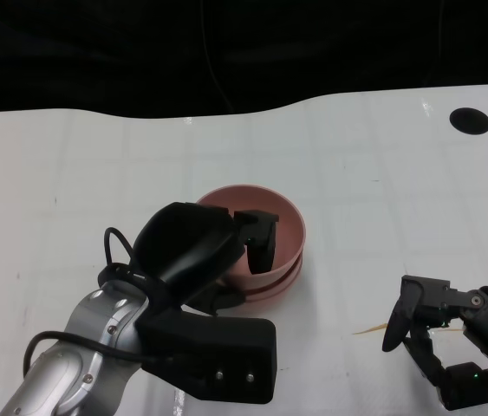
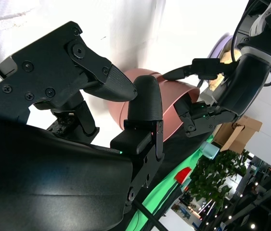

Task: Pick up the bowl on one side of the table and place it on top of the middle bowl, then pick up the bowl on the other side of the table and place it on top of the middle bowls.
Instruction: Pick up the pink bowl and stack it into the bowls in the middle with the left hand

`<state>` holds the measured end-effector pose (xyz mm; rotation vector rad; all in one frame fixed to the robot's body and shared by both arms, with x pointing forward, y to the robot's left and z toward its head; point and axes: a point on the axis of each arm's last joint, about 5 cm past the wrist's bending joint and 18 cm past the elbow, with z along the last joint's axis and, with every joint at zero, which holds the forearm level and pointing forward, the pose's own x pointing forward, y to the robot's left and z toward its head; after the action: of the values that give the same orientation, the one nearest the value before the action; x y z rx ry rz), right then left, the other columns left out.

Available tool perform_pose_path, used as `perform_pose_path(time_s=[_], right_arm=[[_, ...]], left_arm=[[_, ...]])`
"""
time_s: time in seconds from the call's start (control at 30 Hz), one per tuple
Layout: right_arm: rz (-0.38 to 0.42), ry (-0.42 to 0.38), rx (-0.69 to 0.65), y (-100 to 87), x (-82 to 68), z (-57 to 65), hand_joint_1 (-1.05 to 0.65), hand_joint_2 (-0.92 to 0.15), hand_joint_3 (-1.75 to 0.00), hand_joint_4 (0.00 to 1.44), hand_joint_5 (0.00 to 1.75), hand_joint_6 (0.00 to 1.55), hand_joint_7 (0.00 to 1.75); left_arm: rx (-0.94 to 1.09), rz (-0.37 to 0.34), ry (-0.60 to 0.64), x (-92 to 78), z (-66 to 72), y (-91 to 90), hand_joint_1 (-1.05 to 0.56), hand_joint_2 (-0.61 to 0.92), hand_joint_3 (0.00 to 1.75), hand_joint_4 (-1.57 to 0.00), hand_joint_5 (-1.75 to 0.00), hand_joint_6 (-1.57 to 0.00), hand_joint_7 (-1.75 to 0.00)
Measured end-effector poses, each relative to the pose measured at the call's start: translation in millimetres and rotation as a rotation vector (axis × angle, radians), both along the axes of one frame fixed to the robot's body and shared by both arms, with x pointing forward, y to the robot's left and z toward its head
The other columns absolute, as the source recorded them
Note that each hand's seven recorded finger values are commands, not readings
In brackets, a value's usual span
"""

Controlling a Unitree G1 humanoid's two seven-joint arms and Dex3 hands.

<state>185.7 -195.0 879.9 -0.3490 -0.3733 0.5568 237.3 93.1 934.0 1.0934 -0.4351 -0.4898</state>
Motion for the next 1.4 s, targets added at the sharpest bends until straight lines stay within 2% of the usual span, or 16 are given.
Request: perform_pose_path(time_s=[0.2,0.23,0.27,0.33,0.4,0.47,0.5,0.53,0.57,0.6,0.63,0.7,0.8,1.03,1.4], right_arm=[[0.0,0.0,0.0,0.0,0.0,0.0,-0.14,-0.53,-1.2,0.9,1.75,0.7,1.7],[0.0,0.0,0.0,0.0,0.0,0.0,-0.14,-0.53,-1.2,0.9,1.75,0.7,1.7],[0.0,0.0,0.0,0.0,0.0,0.0,-0.15,-0.53,-1.2,0.9,1.75,0.7,1.7],[0.0,0.0,0.0,0.0,0.0,0.0,-0.15,-0.53,-1.19,0.9,1.75,0.7,1.7],[0.0,0.0,0.0,0.0,0.0,0.0,-0.15,-0.53,-1.2,0.9,1.75,0.7,1.7],[0.0,0.0,0.0,-0.1,0.0,-0.1,-0.14,-0.53,-1.2,0.91,1.75,0.7,1.7],[0.0,-0.001,0.0,-0.1,-0.1,-0.2,-0.14,-0.53,-1.2,0.91,1.75,0.7,1.7],[0.001,-0.003,0.0,-0.1,-0.2,-0.1,-0.14,-0.52,-1.2,0.91,1.75,0.7,1.7],[0.001,-0.006,0.0,0.0,-0.2,0.0,-0.15,-0.52,-1.2,0.91,1.75,0.7,1.7],[0.002,-0.006,0.001,-0.1,-0.2,-0.1,-0.15,-0.52,-1.2,0.91,1.75,0.7,1.7],[0.001,-0.005,0.001,-0.1,-0.2,-0.2,-0.15,-0.52,-1.2,0.91,1.75,0.7,1.7],[0.0,0.0,0.001,-0.4,-0.3,-1.1,-0.14,-0.52,-1.21,0.91,1.75,0.7,1.69],[-0.001,0.005,0.001,-0.7,-0.5,-2.0,-0.14,-0.52,-1.21,0.9,1.75,0.7,1.69],[-0.001,0.004,0.001,-0.7,-0.5,-2.0,-0.15,-0.53,-1.19,0.89,1.75,0.7,1.69],[-0.001,0.004,0.002,-0.7,-0.5,-2.0,-0.15,-0.54,-1.18,0.9,1.75,0.71,1.69]], left_arm=[[0.001,0.0,0.0,0.0,0.0,0.1,-0.07,0.79,0.43,-0.69,-1.73,-0.73,-1.44],[0.002,0.001,0.0,0.0,0.0,0.1,-0.1,0.82,0.38,-0.7,-1.58,-0.78,-1.25],[0.006,0.004,-0.002,0.1,-0.1,0.1,-0.14,0.87,0.29,-0.75,-1.35,-0.87,-0.97],[0.013,0.013,-0.002,0.3,-0.2,0.4,-0.15,0.91,0.23,-0.78,-1.22,-0.93,-0.8],[0.03,0.016,-0.01,0.3,-0.4,0.9,-0.22,0.92,0.17,-0.88,-0.89,-1.03,-0.42],[0.042,0.017,-0.028,0.1,-0.6,1.5,-0.28,0.92,0.13,-0.93,-0.67,-1.08,-0.2],[0.04,0.019,-0.042,0.1,-0.6,1.6,-0.29,0.92,0.12,-0.95,-0.61,-1.09,-0.15],[0.036,0.022,-0.052,0.0,-0.6,1.6,-0.3,0.92,0.12,-0.96,-0.58,-1.09,-0.12],[0.034,0.024,-0.06,0.0,-0.6,1.4,-0.33,0.92,0.11,-0.97,-0.5,-1.09,-0.08],[0.035,0.028,-0.07,-0.1,-0.7,1.3,-0.38,0.92,0.1,-0.99,-0.34,-1.08,-0.04],[0.037,0.031,-0.079,-0.1,-0.7,1.3,-0.39,0.92,0.1,-1.0,-0.28,-1.07,-0.03],[0.036,0.035,-0.09,-0.1,-0.8,1.2,-0.52,0.92,0.15,-0.99,-0.14,-1.04,-0.01],[0.034,0.041,-0.102,-0.4,-1.5,1.4,-0.68,0.92,0.21,-0.97,-0.07,-0.97,0.0],[0.036,0.051,-0.09,-2.1,-4.5,2.4,-0.84,0.92,0.29,-0.88,-0.01,-0.89,0.0],[0.04,0.063,-0.085,-2.0,-4.8,3.0,-0.83,0.92,0.29,-0.9,-0.01,-0.9,-0.01]])
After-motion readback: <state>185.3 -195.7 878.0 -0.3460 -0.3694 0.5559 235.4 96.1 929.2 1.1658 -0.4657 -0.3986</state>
